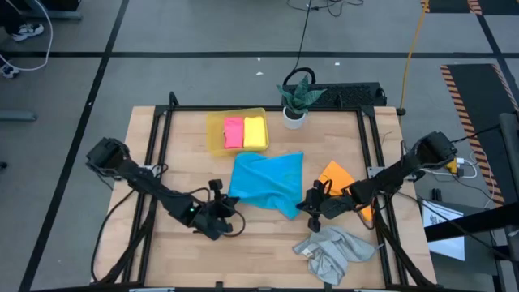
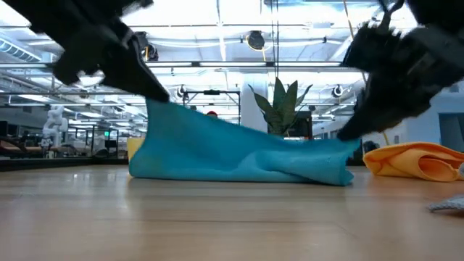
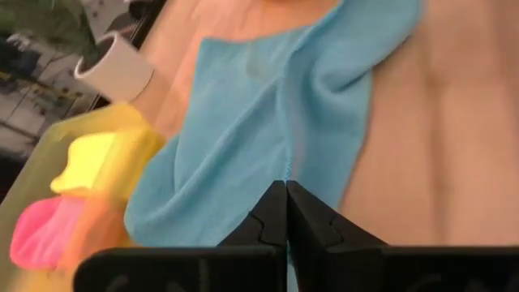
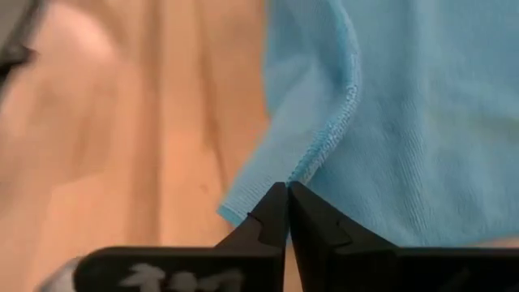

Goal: Fold microfiber towels
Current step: Fold the blue microfiber cloth

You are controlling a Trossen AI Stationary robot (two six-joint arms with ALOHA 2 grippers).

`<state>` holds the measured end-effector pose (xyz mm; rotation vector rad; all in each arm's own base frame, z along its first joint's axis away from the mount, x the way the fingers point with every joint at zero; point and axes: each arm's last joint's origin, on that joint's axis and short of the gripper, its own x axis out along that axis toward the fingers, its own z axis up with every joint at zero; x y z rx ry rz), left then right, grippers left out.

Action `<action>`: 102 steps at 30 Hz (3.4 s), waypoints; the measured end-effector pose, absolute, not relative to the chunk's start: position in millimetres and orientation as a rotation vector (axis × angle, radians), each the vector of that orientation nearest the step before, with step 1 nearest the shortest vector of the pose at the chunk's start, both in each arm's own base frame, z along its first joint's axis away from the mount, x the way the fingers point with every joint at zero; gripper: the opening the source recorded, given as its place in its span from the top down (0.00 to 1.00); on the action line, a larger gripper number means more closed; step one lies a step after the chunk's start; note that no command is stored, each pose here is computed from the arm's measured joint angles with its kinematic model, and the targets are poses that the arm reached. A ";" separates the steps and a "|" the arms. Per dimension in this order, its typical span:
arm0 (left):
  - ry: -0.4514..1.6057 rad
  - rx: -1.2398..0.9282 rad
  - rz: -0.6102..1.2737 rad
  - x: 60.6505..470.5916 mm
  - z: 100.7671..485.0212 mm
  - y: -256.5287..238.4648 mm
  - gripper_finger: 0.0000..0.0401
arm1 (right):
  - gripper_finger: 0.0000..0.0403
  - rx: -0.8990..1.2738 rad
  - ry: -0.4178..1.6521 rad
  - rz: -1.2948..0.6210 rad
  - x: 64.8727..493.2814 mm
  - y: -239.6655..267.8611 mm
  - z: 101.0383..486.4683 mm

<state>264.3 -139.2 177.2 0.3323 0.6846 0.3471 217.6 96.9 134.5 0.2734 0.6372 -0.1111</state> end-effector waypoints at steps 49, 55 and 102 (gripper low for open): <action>0.783 0.099 0.313 255.3 182.1 -131.4 0.97 | 0.64 0.019 0.939 0.159 259.6 178.8 116.3; 0.780 0.108 0.296 253.4 182.2 -135.4 0.99 | 0.76 -0.035 0.881 0.043 258.0 175.2 121.5; 0.477 0.427 0.603 229.9 273.9 -113.3 0.99 | 1.00 -0.143 0.336 -0.418 211.8 80.0 251.9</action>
